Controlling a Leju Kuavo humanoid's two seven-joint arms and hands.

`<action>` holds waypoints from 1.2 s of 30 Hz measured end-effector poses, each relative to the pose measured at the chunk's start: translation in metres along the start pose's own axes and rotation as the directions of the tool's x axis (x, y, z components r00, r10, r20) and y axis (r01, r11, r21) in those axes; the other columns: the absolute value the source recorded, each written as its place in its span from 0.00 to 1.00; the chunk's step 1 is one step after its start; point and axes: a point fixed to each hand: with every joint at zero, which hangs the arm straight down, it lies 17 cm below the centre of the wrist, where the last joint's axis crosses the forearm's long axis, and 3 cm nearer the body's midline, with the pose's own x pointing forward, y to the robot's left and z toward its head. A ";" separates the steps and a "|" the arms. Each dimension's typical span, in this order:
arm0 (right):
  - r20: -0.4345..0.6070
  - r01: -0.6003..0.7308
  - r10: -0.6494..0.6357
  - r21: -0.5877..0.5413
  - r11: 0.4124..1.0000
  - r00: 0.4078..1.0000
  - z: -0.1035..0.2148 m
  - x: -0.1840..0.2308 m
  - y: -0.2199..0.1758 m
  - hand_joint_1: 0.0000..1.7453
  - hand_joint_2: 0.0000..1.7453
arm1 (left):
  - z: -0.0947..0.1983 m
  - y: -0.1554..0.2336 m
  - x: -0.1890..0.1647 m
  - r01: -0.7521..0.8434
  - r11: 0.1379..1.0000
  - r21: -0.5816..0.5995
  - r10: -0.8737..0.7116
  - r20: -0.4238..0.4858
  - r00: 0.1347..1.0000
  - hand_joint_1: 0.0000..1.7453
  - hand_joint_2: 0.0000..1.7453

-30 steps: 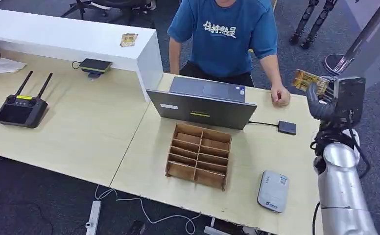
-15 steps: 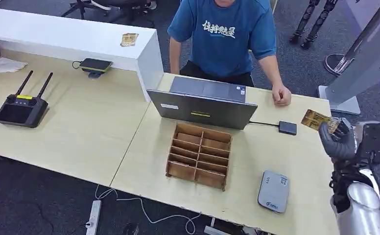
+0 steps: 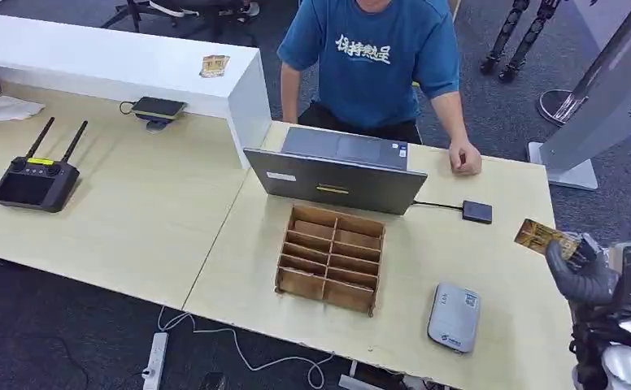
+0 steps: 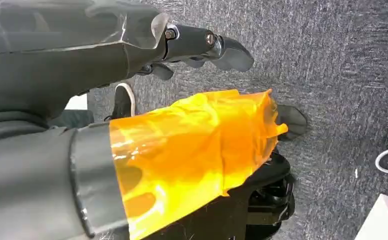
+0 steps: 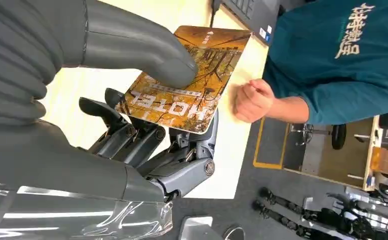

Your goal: Pass the card to the sensor for recognition and then transmit it.

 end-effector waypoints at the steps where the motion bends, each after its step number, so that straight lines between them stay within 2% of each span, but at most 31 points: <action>1: 0.001 -0.001 0.001 -0.001 1.000 1.000 0.000 0.000 -0.001 1.00 1.00 | 0.000 0.000 0.000 -0.002 1.000 0.001 0.002 -0.001 1.000 0.00 0.00; 9: -0.019 0.007 -0.006 0.027 1.000 1.000 0.021 -0.010 0.002 1.00 1.00 | 0.000 0.002 -0.001 -0.025 1.000 0.006 0.025 0.001 1.000 0.00 0.00; 15: -0.058 0.006 -0.003 0.051 0.999 0.998 0.062 -0.030 0.014 1.00 1.00 | 0.000 0.002 -0.003 -0.053 0.999 0.013 0.053 -0.005 0.999 0.00 0.00; 22: -0.109 -0.002 0.012 0.091 0.996 0.994 0.098 -0.055 0.050 1.00 1.00 | 0.000 0.006 -0.005 -0.079 0.996 0.040 0.080 -0.011 0.997 0.00 0.00; 36: -0.181 0.024 0.005 0.155 0.988 0.983 0.120 -0.079 0.114 1.00 1.00 | 0.000 0.006 -0.005 -0.075 0.996 0.040 0.075 -0.006 0.997 0.00 0.00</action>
